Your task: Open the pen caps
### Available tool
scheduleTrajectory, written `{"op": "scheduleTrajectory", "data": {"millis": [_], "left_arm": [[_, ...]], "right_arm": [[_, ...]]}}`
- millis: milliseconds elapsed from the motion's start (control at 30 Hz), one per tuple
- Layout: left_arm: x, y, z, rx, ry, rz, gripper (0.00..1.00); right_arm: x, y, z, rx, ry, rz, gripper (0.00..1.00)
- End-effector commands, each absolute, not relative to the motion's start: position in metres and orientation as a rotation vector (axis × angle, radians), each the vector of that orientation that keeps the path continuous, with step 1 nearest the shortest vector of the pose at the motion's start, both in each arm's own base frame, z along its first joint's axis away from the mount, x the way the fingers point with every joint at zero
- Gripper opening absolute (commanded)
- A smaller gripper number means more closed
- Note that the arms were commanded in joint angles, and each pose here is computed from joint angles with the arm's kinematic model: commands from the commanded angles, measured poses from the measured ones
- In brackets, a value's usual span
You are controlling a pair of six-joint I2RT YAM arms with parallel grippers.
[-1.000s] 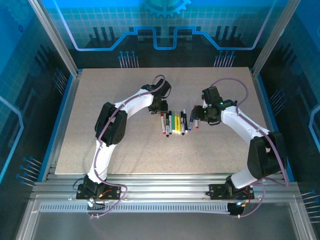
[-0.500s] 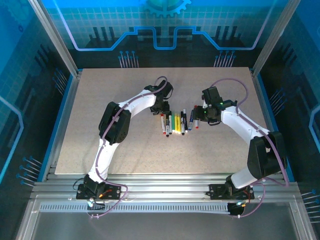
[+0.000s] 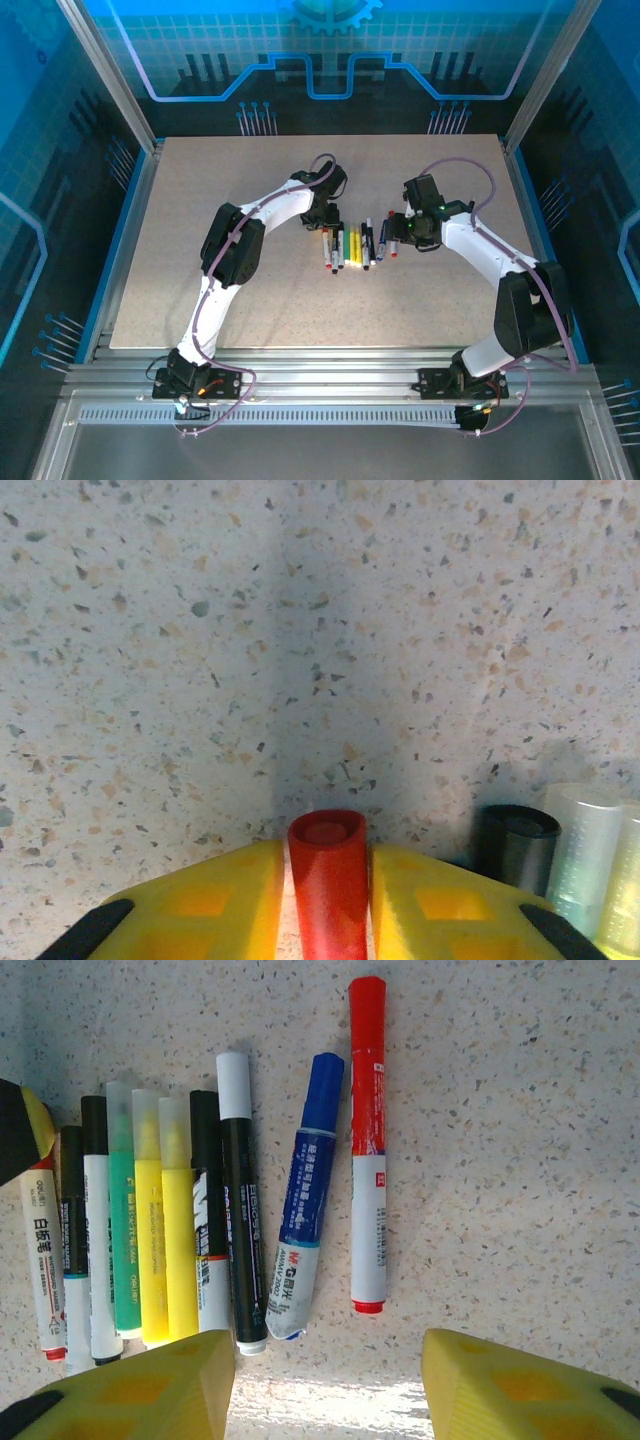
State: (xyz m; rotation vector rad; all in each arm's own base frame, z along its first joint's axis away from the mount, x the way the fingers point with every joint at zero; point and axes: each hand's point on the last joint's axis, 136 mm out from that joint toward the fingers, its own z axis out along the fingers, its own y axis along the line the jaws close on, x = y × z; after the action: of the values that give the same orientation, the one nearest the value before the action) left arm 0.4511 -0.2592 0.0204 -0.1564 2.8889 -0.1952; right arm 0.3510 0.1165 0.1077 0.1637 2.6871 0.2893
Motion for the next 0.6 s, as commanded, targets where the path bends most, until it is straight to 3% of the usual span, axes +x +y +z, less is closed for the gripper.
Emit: {"op": "scheduleTrajectory", "data": {"millis": [0, 367, 567], "left_arm": [[0.446, -0.256, 0.014, -0.138, 2.921, -0.146, 0.27], [0.443, -0.251, 0.005, -0.15, 2.941, -0.113, 0.22], [0.443, -0.242, 0.014, -0.191, 2.923, -0.129, 0.18]], "right_arm": [[0.347, 0.123, 0.1, 0.15, 2.71, 0.31, 0.53], [0.347, 0.127, 0.095, 0.161, 2.711, 0.344, 0.52], [0.346, 0.155, 0.088, 0.143, 2.703, 0.492, 0.52]]}}
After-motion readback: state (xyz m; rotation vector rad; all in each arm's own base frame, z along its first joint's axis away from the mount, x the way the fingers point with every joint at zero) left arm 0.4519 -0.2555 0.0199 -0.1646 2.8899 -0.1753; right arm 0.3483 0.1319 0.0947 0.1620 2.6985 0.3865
